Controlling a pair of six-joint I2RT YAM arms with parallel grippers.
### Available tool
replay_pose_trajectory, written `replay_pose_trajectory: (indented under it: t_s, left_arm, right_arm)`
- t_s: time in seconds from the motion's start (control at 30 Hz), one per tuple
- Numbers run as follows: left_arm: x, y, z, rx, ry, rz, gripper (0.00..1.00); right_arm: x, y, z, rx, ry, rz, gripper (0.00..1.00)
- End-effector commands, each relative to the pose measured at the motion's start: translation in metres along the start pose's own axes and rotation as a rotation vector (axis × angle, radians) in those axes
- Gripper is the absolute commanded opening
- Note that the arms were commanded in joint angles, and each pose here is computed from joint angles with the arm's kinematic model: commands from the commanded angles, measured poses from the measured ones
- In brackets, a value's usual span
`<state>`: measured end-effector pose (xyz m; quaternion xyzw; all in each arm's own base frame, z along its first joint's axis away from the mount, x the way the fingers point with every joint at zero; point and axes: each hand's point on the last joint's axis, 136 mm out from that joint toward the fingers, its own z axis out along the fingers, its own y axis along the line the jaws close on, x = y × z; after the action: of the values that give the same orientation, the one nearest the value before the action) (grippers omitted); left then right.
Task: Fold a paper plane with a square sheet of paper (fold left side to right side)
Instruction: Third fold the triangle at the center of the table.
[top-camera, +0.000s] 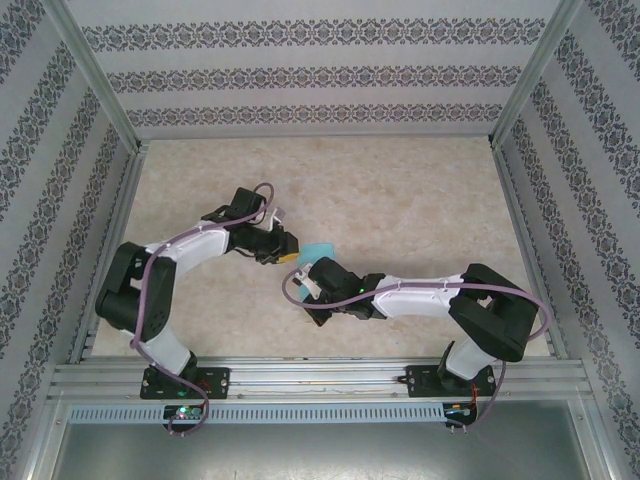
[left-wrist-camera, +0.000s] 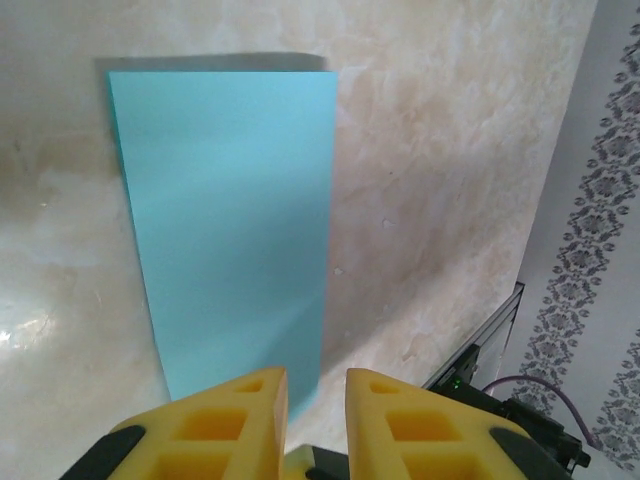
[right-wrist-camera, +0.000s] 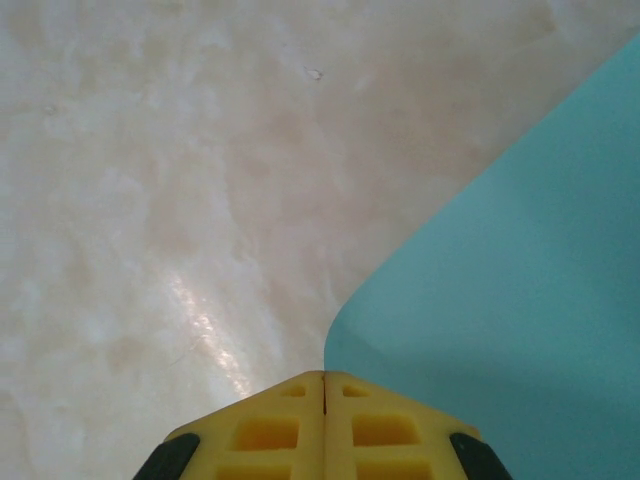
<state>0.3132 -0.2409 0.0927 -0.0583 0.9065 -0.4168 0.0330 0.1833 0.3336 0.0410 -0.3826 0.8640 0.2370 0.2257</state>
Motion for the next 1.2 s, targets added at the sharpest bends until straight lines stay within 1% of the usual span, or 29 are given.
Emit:
replay_pose_trajectory:
  t_s: [0.0, 0.1, 0.23, 0.43, 0.63, 0.8, 1.17]
  left_arm:
    - [0.009, -0.006, 0.02, 0.014, 0.086, 0.041, 0.2]
    - [0.007, 0.0, 0.035, 0.0, 0.116, 0.041, 0.17]
    - [0.006, 0.016, 0.052, -0.036, 0.146, 0.025, 0.12]
    - [0.012, 0.044, 0.066, -0.121, 0.176, 0.007, 0.08]
    - [0.018, 0.066, 0.07, -0.184, 0.187, -0.013, 0.06]
    - [0.022, 0.076, 0.071, -0.209, 0.193, -0.021, 0.05]
    - [0.023, 0.077, 0.071, -0.219, 0.188, -0.026, 0.05]
  right_arm:
    - [-0.002, 0.011, 0.001, -0.083, -0.008, 0.039, 0.0]
    - [-0.002, 0.01, 0.002, -0.086, -0.007, 0.051, 0.0]
    - [0.001, 0.006, 0.005, -0.086, 0.0, 0.075, 0.0]
    - [0.004, 0.001, 0.006, -0.086, 0.006, 0.113, 0.0]
    - [0.005, -0.01, 0.003, -0.07, 0.004, 0.166, 0.0]
    - [0.006, -0.029, -0.001, -0.021, 0.001, 0.237, 0.0]
    - [0.007, -0.062, -0.005, 0.07, 0.004, 0.31, 0.0]
